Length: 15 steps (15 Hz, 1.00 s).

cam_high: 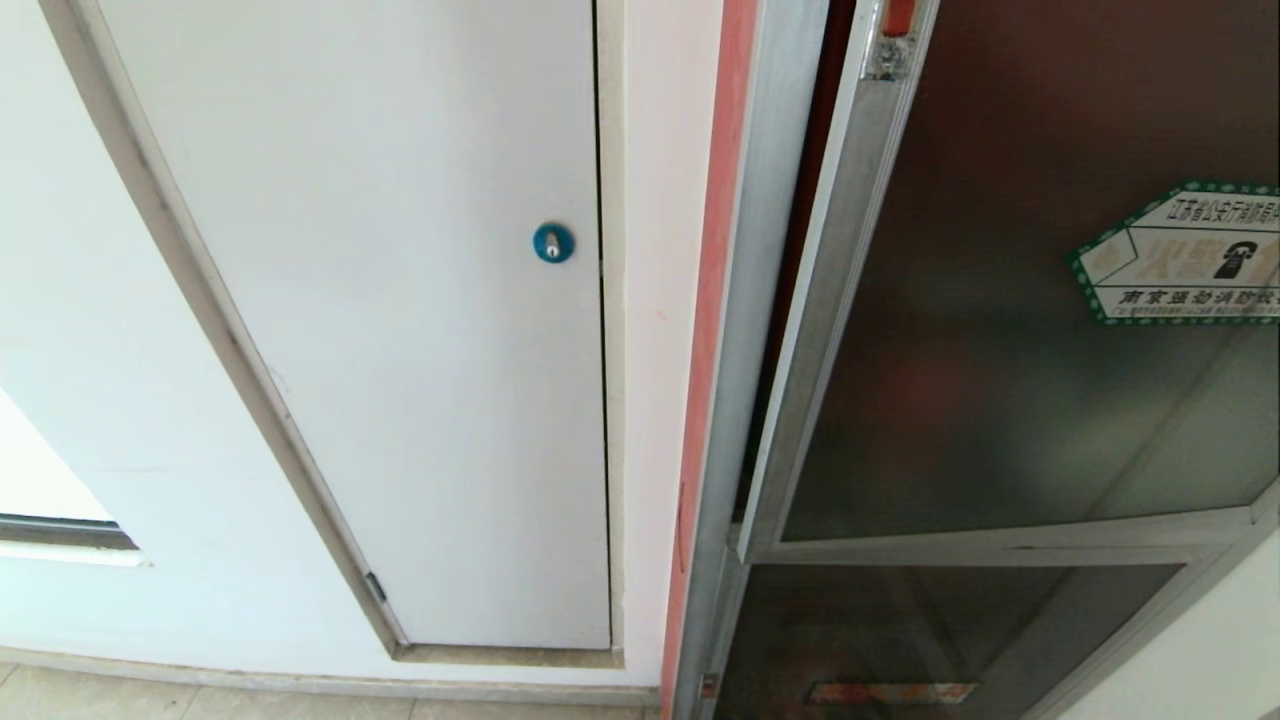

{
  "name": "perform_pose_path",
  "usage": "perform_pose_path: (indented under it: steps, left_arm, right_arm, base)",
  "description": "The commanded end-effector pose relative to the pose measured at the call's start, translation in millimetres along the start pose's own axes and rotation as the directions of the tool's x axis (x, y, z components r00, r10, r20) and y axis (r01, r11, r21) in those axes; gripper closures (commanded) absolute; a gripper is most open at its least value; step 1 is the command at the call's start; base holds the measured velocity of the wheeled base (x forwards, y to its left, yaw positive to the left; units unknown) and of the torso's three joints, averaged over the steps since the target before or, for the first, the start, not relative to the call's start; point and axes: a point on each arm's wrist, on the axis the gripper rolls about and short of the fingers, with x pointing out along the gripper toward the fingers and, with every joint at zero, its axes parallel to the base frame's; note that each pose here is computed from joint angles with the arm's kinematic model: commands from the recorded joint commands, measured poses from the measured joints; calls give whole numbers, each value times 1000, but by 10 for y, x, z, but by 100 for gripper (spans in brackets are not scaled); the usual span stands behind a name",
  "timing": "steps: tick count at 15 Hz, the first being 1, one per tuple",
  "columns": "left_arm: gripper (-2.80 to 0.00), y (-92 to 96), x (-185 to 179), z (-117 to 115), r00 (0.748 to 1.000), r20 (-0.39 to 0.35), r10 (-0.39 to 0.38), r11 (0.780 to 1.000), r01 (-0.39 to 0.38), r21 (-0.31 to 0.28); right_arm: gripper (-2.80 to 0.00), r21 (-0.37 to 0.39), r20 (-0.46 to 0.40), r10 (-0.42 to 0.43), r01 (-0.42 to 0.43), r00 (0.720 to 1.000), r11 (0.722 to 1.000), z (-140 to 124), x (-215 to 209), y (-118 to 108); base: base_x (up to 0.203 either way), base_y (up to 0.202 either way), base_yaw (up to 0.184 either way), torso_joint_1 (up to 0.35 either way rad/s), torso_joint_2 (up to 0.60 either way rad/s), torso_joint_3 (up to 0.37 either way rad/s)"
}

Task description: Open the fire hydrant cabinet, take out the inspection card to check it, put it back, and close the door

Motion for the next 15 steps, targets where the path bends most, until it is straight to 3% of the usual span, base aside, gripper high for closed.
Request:
perform_pose_path:
  steps: [1,5,7,11,15]
  left_arm:
    - [0,1,13,-54,1000,-20,2,1000,-2,0]
    - [0,1,13,-55,1000,-20,2,1000,-2,0]
    - [0,1,13,-56,1000,-21,2,1000,-2,0]
    - [0,1,13,-56,1000,-21,2,1000,-2,0]
    - [0,1,13,-56,1000,-21,2,1000,-2,0]
  right_arm:
    - [0,30,52,74,-76,996,997,-256,-184,4]
    - [0,152,11,324,-322,946,934,-808,-262,235]
    - [0,189,-39,449,-434,893,881,-1061,-332,323]
    - [0,238,-121,553,-517,824,822,-1339,-349,451]
    - [0,252,-158,585,-541,795,803,-1495,-360,515]
  base:
    - [0,0,0,0,0,0]
    - [0,0,0,0,0,0]
    - [0,0,0,0,0,0]
    - [0,0,0,0,0,0]
    - [0,0,0,0,0,0]
